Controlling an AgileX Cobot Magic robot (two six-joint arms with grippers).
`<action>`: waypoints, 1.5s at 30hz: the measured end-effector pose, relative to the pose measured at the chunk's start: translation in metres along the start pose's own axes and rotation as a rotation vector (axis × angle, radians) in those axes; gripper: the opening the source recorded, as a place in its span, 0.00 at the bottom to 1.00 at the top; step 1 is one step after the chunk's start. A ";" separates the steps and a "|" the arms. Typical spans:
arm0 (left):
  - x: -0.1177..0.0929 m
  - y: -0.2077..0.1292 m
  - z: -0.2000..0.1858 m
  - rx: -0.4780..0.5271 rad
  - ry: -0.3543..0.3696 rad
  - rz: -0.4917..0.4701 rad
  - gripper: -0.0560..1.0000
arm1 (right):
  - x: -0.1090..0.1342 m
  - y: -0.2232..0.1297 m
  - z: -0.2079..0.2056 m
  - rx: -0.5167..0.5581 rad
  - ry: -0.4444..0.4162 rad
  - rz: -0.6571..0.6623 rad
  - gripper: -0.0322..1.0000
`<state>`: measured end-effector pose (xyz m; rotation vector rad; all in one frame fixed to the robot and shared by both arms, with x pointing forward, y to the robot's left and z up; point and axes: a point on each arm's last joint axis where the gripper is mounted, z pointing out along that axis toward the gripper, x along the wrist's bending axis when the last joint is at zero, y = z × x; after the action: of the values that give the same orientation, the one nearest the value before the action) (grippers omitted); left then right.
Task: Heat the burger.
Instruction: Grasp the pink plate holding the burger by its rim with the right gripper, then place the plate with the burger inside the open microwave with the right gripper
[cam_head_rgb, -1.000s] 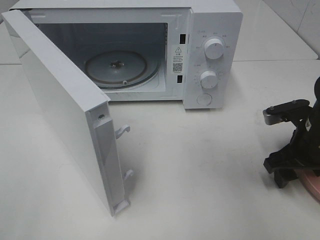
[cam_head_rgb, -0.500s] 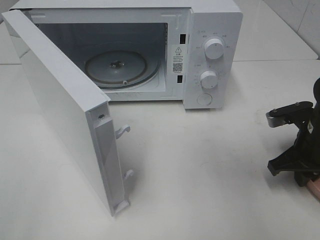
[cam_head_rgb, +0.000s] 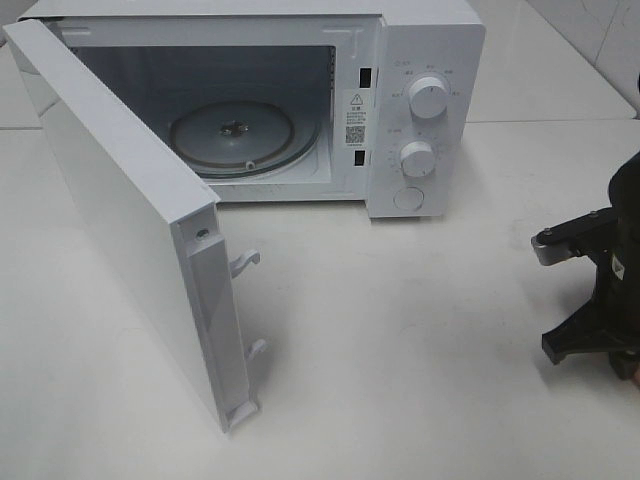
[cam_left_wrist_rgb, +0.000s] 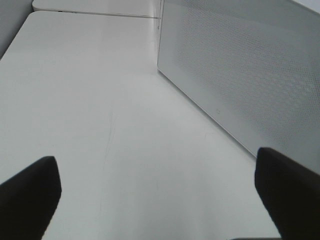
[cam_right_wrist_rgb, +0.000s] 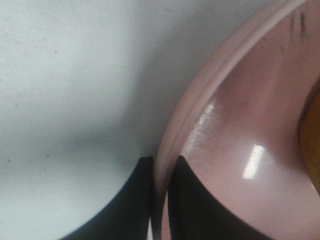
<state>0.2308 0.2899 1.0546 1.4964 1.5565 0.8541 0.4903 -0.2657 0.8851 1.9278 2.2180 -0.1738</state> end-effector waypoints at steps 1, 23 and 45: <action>0.000 0.000 0.000 0.000 0.000 0.000 0.97 | 0.000 0.000 0.000 0.000 0.000 0.000 0.12; 0.000 0.000 0.000 0.000 0.000 0.000 0.97 | 0.015 -0.009 -0.017 0.009 -0.219 -0.076 0.09; 0.000 0.000 0.000 0.000 0.000 0.000 0.97 | 0.033 -0.028 -0.073 -0.128 -0.251 -0.203 0.09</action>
<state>0.2308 0.2899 1.0546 1.4964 1.5565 0.8541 0.4535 -0.2222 0.9477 1.5233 2.1935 -0.2796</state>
